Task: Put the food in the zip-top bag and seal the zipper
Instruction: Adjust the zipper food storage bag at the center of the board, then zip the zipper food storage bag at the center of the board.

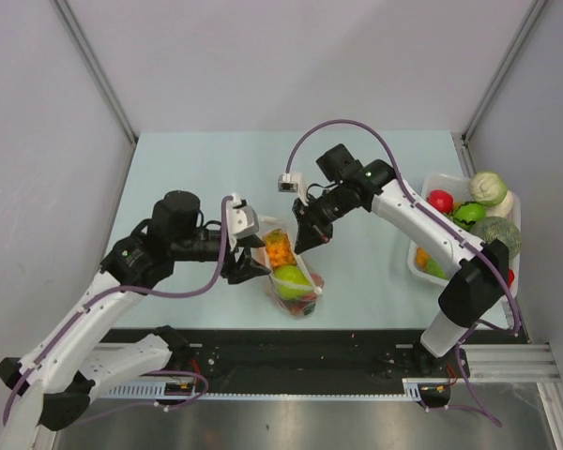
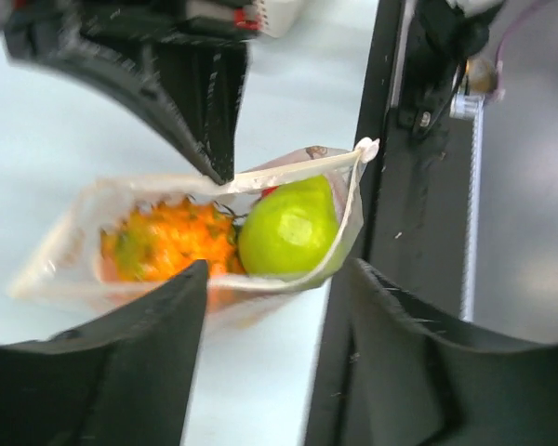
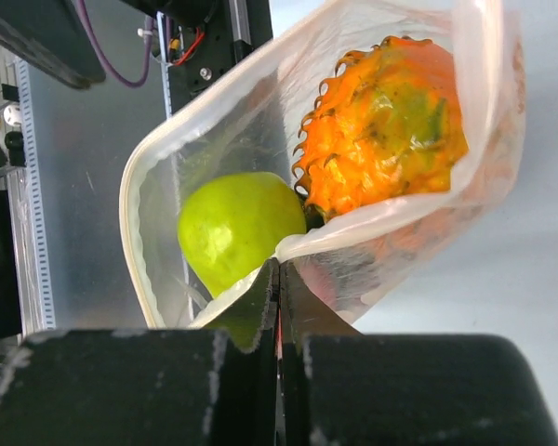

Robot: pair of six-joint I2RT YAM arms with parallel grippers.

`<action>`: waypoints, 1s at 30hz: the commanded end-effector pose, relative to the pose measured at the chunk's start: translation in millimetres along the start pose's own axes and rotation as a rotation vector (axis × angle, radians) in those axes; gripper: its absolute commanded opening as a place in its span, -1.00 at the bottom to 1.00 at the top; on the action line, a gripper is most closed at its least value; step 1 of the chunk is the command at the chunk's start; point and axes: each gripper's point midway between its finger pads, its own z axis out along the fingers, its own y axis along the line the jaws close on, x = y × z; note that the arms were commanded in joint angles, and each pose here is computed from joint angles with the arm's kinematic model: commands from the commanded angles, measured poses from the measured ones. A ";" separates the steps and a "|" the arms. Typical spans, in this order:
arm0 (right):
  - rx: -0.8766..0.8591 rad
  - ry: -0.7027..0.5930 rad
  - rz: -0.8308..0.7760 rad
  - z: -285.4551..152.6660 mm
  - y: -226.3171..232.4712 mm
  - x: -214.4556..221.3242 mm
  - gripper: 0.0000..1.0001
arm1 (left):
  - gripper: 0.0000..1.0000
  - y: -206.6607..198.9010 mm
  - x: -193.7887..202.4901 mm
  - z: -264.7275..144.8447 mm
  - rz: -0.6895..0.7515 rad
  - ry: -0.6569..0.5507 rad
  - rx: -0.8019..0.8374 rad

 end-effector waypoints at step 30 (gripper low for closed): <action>-0.092 -0.084 -0.108 3.8 18.2 -39.5 -1.00 | 0.07 -19.8 76.3 61.2 0.574 0.257 0.214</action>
